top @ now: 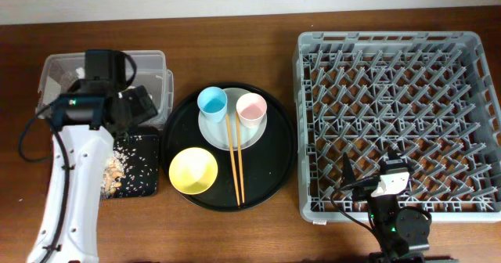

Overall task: Sort waste into correct bins and load items into the dishwasher rack
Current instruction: 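Return the yellow bowl to the serving tray and withdraw the left gripper, then grasp the chopsticks with the right gripper and lift them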

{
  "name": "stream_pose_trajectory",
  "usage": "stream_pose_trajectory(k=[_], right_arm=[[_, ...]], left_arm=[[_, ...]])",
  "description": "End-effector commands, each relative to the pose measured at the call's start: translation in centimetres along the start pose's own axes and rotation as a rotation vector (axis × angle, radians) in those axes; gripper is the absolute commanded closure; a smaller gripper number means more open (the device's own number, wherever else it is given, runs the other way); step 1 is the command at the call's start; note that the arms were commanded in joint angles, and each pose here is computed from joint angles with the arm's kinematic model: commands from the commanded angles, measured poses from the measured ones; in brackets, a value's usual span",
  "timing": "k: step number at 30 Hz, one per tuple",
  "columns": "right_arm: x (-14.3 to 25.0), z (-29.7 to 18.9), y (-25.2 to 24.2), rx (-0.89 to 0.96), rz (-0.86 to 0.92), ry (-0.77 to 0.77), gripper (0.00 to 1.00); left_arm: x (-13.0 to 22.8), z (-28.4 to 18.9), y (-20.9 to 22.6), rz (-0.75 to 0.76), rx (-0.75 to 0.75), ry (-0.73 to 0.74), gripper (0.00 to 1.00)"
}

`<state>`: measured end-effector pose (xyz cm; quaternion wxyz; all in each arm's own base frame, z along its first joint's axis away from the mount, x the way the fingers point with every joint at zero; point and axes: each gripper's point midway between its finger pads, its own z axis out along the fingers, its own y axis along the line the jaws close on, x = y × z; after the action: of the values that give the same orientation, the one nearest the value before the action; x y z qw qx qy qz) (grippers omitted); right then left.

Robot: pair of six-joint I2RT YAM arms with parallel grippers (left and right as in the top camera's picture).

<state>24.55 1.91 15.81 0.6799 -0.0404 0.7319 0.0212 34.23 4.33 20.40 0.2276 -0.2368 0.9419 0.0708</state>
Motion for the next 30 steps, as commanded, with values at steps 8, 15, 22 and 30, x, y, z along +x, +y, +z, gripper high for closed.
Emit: stream_pose_trajectory(k=[8, 15, 22, 30], right_arm=[[-4.6, -1.8, 4.4, -0.275, 0.312, -0.022, 0.02], [-18.3, -1.6, 4.3, -0.205, 0.402, 0.575, 0.02], [-11.0, 2.9, 14.7, -0.321, 0.367, 1.095, 0.81], [2.6, 2.6, 29.2, -0.347, -0.073, 1.285, 0.72]], left_arm=[[-2.0, 1.0, 9.6, -0.293, -0.065, 0.025, 0.01], [-2.0, 1.0, 9.6, -0.293, -0.065, 0.025, 0.01], [-2.0, 1.0, 9.6, -0.293, -0.065, 0.025, 0.01], [-2.0, 1.0, 9.6, -0.293, -0.065, 0.025, 0.01]])
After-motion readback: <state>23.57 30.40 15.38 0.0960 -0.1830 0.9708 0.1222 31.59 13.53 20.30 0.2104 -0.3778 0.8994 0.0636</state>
